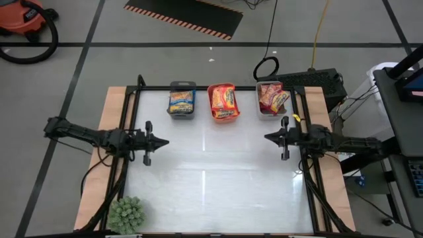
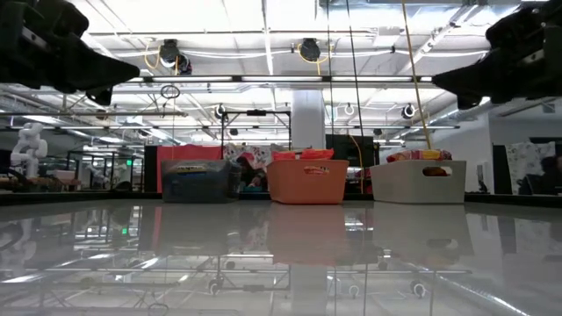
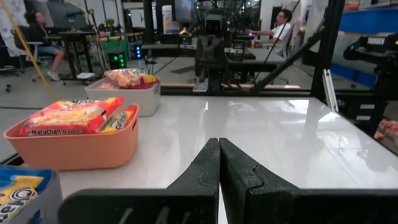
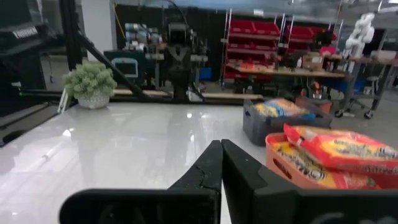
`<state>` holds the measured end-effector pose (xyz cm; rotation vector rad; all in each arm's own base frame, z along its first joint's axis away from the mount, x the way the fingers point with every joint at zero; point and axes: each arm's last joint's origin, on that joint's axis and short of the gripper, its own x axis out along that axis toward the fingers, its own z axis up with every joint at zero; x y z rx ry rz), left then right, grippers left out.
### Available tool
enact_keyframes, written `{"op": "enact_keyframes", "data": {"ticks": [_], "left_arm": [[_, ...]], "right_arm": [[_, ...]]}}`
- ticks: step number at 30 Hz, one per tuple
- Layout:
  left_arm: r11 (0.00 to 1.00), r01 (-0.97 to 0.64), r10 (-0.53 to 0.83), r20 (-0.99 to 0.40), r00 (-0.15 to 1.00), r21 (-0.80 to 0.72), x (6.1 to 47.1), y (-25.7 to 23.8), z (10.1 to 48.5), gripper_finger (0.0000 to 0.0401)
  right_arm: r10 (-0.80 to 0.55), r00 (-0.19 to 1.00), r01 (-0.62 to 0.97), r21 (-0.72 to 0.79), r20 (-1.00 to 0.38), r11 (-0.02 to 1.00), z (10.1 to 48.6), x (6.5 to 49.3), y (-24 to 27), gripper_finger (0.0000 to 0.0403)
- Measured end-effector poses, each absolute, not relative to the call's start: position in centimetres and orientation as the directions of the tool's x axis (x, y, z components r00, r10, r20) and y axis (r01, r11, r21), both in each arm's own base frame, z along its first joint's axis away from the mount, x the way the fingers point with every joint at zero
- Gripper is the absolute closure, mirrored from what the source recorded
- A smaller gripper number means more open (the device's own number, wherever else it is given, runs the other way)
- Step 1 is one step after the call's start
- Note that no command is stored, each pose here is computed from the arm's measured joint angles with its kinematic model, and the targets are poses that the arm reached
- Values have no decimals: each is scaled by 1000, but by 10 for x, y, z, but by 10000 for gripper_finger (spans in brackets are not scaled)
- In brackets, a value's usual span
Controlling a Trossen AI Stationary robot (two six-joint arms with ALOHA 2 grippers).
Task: Sort Maruchan noodles
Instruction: Return to Home Position
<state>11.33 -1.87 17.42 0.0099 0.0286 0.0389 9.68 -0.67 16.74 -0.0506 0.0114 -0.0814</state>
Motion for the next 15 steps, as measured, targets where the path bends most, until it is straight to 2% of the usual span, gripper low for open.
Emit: {"op": "enact_keyframes", "data": {"ticks": [8, 15], "left_arm": [[999, -40, 39, -15, 999, -31, 111, -18, 175, 400], [999, -42, 41, -9, 999, -30, 111, -18, 176, 400]], "right_arm": [[-84, 996, 83, -82, -14, 993, 167, 96, -7, 403], [-95, 995, 97, -67, 37, 993, 171, 97, -7, 403]]}}
